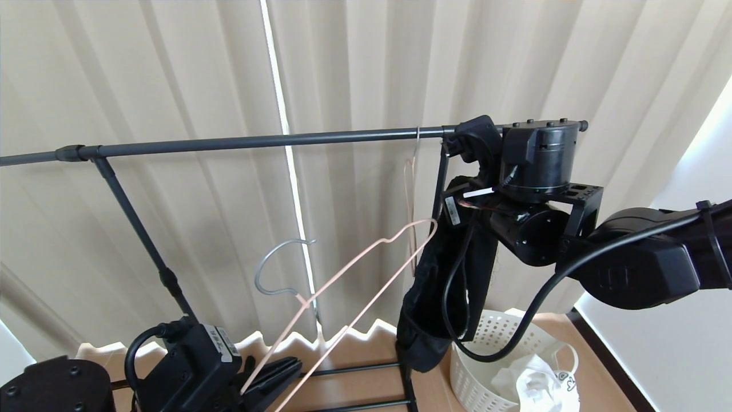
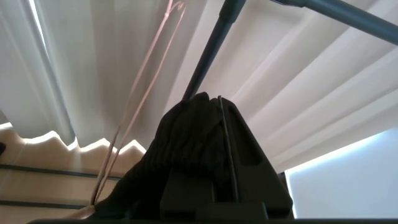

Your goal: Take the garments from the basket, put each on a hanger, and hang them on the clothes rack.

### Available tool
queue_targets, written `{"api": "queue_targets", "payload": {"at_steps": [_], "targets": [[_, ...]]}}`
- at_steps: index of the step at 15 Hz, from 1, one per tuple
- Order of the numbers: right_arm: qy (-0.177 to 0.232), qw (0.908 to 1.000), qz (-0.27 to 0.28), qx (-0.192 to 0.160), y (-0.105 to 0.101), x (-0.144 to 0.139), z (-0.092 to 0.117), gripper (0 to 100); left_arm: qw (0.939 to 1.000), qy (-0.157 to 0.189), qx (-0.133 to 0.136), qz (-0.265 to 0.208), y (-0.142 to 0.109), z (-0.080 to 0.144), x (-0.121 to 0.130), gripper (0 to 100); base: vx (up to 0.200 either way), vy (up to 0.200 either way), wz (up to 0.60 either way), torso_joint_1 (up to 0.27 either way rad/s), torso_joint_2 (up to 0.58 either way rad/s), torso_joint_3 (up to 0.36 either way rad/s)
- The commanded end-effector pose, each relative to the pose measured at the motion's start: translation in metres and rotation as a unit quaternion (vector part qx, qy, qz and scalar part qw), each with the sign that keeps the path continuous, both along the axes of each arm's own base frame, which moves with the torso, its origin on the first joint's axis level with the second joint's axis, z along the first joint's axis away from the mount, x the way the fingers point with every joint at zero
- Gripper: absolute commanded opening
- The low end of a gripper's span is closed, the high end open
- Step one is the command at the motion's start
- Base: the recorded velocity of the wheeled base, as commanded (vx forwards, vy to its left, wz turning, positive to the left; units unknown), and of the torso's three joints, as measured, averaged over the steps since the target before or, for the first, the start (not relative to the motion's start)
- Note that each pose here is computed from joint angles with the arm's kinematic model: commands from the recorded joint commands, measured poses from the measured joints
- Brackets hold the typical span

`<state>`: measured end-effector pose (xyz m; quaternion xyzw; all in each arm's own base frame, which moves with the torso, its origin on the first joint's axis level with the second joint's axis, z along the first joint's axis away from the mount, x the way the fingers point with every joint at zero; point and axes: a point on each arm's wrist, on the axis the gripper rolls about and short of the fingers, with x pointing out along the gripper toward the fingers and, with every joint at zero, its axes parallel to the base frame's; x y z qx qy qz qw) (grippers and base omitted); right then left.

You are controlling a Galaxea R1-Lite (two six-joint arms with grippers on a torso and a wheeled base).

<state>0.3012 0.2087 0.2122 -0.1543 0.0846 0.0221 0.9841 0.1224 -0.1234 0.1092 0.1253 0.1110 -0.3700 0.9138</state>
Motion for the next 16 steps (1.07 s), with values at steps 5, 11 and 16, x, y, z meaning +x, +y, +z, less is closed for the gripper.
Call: {"api": "queue_targets", "payload": {"at_steps": [5,11,16], "targets": [[0.0,1.0,-0.004,-0.001,0.001,0.001,-0.001,0,1.0,0.001,0.001,0.0,0.0,-0.001,0.0,0,0.0,0.0,0.0,0.0,0.0,0.0],[-0.012,0.9999,0.006,0.009,0.007,-0.005,-0.001,0,1.0,0.007,0.007,0.0,-0.003,-0.005,0.003,0,0.0,0.0,0.0,0.0,0.0,0.0],[-0.007,0.9995,0.029,0.005,0.019,-0.016,-0.008,0,1.0,0.006,0.007,0.0,-0.003,-0.005,0.003,0,0.0,0.0,0.0,0.0,0.0,0.0]]}}
